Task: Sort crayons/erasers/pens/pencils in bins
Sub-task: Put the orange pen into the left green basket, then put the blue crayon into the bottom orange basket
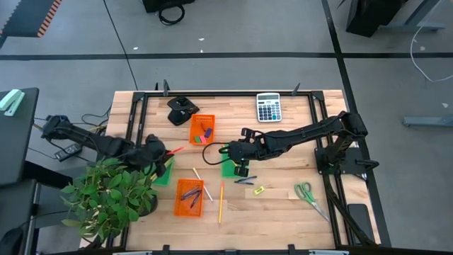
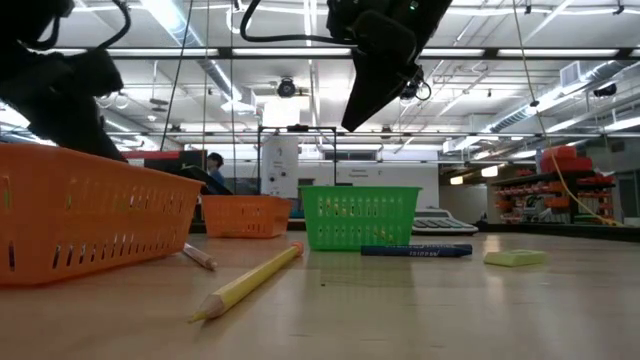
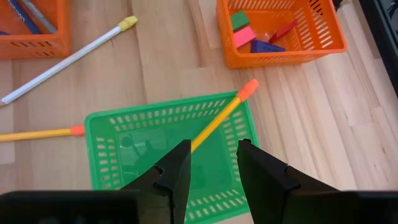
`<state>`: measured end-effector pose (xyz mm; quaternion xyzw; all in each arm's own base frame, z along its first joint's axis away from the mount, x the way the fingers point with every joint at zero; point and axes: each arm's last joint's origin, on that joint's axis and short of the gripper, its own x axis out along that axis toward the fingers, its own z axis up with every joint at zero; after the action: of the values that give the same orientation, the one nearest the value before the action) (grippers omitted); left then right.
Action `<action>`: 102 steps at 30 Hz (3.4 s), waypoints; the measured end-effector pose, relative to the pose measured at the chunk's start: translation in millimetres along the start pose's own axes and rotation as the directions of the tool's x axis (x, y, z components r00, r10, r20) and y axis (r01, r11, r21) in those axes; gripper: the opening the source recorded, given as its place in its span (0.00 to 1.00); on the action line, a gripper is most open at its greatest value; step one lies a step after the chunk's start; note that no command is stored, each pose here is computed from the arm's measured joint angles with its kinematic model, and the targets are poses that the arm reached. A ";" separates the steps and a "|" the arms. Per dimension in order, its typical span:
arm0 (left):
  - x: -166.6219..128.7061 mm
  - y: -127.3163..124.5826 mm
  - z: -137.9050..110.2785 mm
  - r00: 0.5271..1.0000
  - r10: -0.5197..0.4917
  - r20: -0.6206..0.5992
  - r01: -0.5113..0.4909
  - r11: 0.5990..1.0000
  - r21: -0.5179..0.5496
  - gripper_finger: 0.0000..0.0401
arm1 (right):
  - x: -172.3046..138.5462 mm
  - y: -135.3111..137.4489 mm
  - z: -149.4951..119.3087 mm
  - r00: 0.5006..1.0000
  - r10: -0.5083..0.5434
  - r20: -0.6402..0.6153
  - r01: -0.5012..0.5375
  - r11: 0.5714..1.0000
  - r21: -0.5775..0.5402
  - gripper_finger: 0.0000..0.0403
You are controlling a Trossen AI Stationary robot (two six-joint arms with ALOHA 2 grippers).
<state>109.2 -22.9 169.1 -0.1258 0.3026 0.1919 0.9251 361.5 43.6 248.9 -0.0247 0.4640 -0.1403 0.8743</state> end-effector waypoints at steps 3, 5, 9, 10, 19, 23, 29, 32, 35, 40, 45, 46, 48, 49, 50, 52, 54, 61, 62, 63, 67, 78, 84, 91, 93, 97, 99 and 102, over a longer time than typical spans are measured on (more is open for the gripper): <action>-1.5 -1.0 -7.6 1.000 -0.024 -0.002 0.024 1.000 -0.011 0.11 | 0.0 0.0 0.0 1.000 0.000 0.000 0.000 1.000 0.000 0.34; -3.5 -2.0 -10.1 1.000 -0.026 0.009 0.027 1.000 -0.016 0.12 | 0.0 0.0 0.0 1.000 0.000 0.000 0.000 1.000 0.000 0.34; -6.6 -0.6 -16.5 1.000 0.017 0.007 -0.016 0.999 -0.032 0.14 | 0.0 -0.5 0.1 1.000 -0.016 0.004 0.016 1.000 0.000 0.34; -7.4 -0.1 -18.6 1.000 0.024 -0.001 -0.024 0.999 -0.034 0.14 | 0.0 -0.6 0.1 1.000 -0.020 0.005 0.020 1.000 0.000 0.34; -15.2 -4.4 -26.9 1.000 0.000 0.028 0.002 0.998 -0.056 0.12 | 0.0 -0.7 0.2 1.000 -0.022 0.005 0.022 1.000 0.003 0.34; -17.7 -4.4 -31.7 1.000 -0.015 0.003 0.015 0.998 -0.067 0.17 | 0.0 -0.6 0.1 1.000 -0.022 0.005 0.022 1.000 0.003 0.34; -21.6 3.9 -40.4 0.999 0.046 -0.013 -0.047 0.995 -0.087 0.12 | 0.0 -0.7 0.1 1.000 -0.022 0.005 0.022 1.000 0.003 0.34; -22.6 2.2 -41.0 1.000 0.025 -0.009 -0.025 0.996 -0.085 0.12 | 0.0 -0.7 0.1 1.000 -0.023 0.005 0.023 1.000 0.003 0.34; -23.5 -0.2 -41.5 1.000 -0.007 -0.021 0.005 0.996 -0.093 0.18 | 0.1 -0.9 0.2 1.000 -0.023 0.005 0.023 1.000 0.000 0.34; -24.3 -1.7 -42.3 0.999 -0.030 -0.031 0.026 0.994 -0.104 0.30 | 0.1 -0.9 0.2 1.000 -0.023 0.005 0.023 1.000 0.000 0.34; -24.3 -1.6 -42.2 0.999 -0.028 -0.028 0.025 0.995 -0.097 0.36 | 0.0 -0.8 0.1 1.000 -0.023 0.004 0.023 1.000 0.000 0.34; -24.3 -1.5 -41.9 1.000 -0.023 -0.019 0.022 0.995 -0.095 0.36 | 0.0 -0.8 0.1 1.000 -0.023 0.004 0.023 1.000 0.000 0.34; -24.3 -1.8 -40.5 1.000 -0.012 0.019 0.014 0.998 -0.068 0.37 | 0.0 -0.8 0.1 1.000 -0.022 0.004 0.022 1.000 0.000 0.34; -24.4 -2.8 -39.2 0.999 -0.012 0.046 0.014 0.999 -0.045 0.37 | 0.0 -0.7 0.0 1.000 -0.018 0.003 0.018 1.000 0.000 0.34; -24.5 -4.4 -37.6 0.997 -0.015 0.074 0.016 1.000 -0.020 0.36 | 0.0 -0.2 -0.1 1.000 -0.004 0.000 0.004 1.000 0.000 0.34; -27.0 -8.0 -31.2 0.990 -0.014 0.141 0.009 0.999 0.041 0.35 | 0.0 0.9 -0.3 0.999 0.036 -0.009 -0.036 0.999 0.007 0.34; -31.0 -13.1 -21.4 0.973 -0.009 0.229 -0.009 0.997 0.078 0.33 | -0.1 2.6 -0.4 0.996 0.088 -0.018 -0.087 0.996 0.032 0.34; -35.4 -25.0 1.3 0.929 -0.004 0.370 -0.069 0.980 0.185 0.27 | -4.6 17.3 1.8 0.968 0.250 0.006 -0.250 0.967 0.054 0.34; -35.1 -25.8 3.3 0.927 -0.006 0.376 -0.073 0.978 0.196 0.26 | -5.9 20.8 1.3 0.966 0.257 0.009 -0.257 0.965 0.046 0.34; -35.0 -26.5 5.3 0.924 -0.009 0.382 -0.075 0.976 0.205 0.25 | -7.3 24.2 0.6 0.964 0.265 0.010 -0.265 0.964 0.039 0.34; -33.9 -28.1 13.3 0.915 -0.010 0.404 -0.099 0.963 0.249 0.22 | -12.6 37.0 -1.6 0.961 0.275 0.026 -0.275 0.961 0.010 0.34; -19.2 -15.2 35.0 0.912 0.054 0.407 -0.201 0.924 0.327 0.15 | -20.2 53.4 -5.8 0.962 0.268 0.047 -0.272 0.956 0.111 0.34; -10.9 -1.7 51.1 0.902 0.067 0.427 -0.222 0.920 0.324 0.15 | -27.9 69.2 -11.8 0.956 0.291 0.047 -0.294 0.949 0.112 0.34; -7.4 14.0 71.4 0.868 -0.033 0.495 -0.133 0.946 0.296 0.12 | -38.8 96.8 -25.7 0.962 0.268 0.057 -0.272 0.958 0.089 0.34; -6.1 19.9 73.7 0.867 -0.024 0.498 -0.133 0.952 0.277 0.12 | -39.8 111.3 -32.8 0.963 0.264 0.061 -0.268 0.960 0.084 0.34; -2.0 29.6 76.8 0.870 0.019 0.493 -0.132 0.972 0.195 0.11 | -35.7 141.5 -54.2 0.976 0.215 0.044 -0.218 0.972 0.082 0.34; 1.6 32.4 77.4 0.874 0.030 0.484 -0.119 0.981 0.154 0.10 | -30.0 154.3 -66.2 0.987 0.153 0.046 -0.157 0.983 0.091 0.34; 7.2 31.7 78.2 0.886 -0.001 0.465 -0.075 0.987 0.144 0.09 | -19.4 168.3 -82.3 0.995 0.104 0.014 -0.104 0.993 0.058 0.34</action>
<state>141.0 34.7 222.3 0.0033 0.0898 0.2094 0.9737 321.4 217.5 188.5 0.0243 0.4556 -0.1080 0.8833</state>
